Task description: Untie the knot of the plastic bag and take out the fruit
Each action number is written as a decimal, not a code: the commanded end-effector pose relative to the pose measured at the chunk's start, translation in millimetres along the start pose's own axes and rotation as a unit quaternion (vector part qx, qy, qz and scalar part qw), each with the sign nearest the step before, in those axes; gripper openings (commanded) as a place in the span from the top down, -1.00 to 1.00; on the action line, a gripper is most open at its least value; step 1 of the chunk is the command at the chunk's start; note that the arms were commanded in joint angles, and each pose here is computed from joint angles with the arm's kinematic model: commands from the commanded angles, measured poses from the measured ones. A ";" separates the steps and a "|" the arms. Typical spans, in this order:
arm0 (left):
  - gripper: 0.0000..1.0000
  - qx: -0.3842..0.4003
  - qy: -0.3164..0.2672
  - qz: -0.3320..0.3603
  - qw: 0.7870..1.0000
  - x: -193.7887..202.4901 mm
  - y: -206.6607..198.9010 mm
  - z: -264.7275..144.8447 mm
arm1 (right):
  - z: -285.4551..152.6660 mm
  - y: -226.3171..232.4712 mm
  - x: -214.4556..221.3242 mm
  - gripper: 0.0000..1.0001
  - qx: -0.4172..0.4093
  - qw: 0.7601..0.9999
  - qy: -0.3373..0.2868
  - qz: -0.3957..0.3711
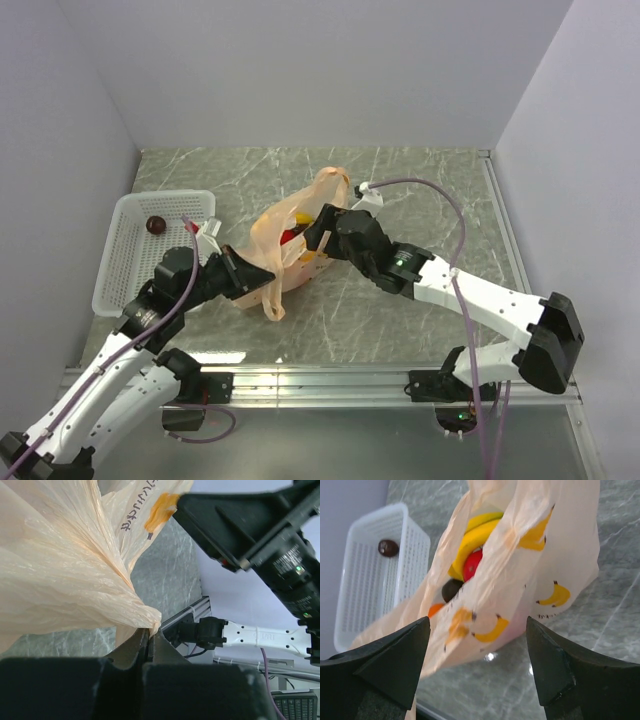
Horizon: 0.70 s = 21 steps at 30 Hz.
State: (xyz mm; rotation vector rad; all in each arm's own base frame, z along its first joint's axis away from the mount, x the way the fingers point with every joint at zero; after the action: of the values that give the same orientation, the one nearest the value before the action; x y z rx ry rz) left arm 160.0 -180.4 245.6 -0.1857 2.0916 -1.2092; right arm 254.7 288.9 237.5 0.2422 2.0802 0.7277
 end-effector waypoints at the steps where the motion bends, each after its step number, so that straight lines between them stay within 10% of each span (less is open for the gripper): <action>1: 0.99 0.015 -0.010 -0.004 1.000 -0.2 -6.1 -5.4 | 9.9 26.3 -34.6 -0.66 -0.003 0.994 -0.074 0.081; 6: 0.99 0.010 -0.014 -0.004 1.000 1.6 -3.0 -8.6 | 35.6 18.9 -17.1 -0.37 0.018 0.993 -0.064 0.093; 11: 0.99 -0.027 -0.045 0.012 0.999 -7.2 2.0 -23.3 | 44.3 -30.4 29.5 0.78 0.069 0.995 -0.019 0.075; 16: 0.88 -0.105 -0.124 0.034 0.986 -29.4 19.2 -43.8 | 14.2 -97.2 78.0 1.00 0.078 0.996 0.028 0.023; 21: -0.27 -0.097 -0.146 0.103 0.979 -52.9 -3.0 -50.2 | -6.1 -107.4 75.7 1.00 0.058 0.998 0.017 -0.008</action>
State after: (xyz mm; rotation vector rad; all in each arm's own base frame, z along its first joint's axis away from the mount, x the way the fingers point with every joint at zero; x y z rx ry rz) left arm 157.3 -131.6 253.8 -0.2898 2.0202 -0.8865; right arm 207.4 230.5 95.3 0.3099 2.2745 0.5554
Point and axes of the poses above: each gripper's point midway between its finger pads, its own z axis out along the fingers, its own y axis along the line the jaws close on, x = y × z, the point moved 3 cm from there along -z, back along the fingers, and after that the axes turned 3 degrees about z, right-handed, at the moved point
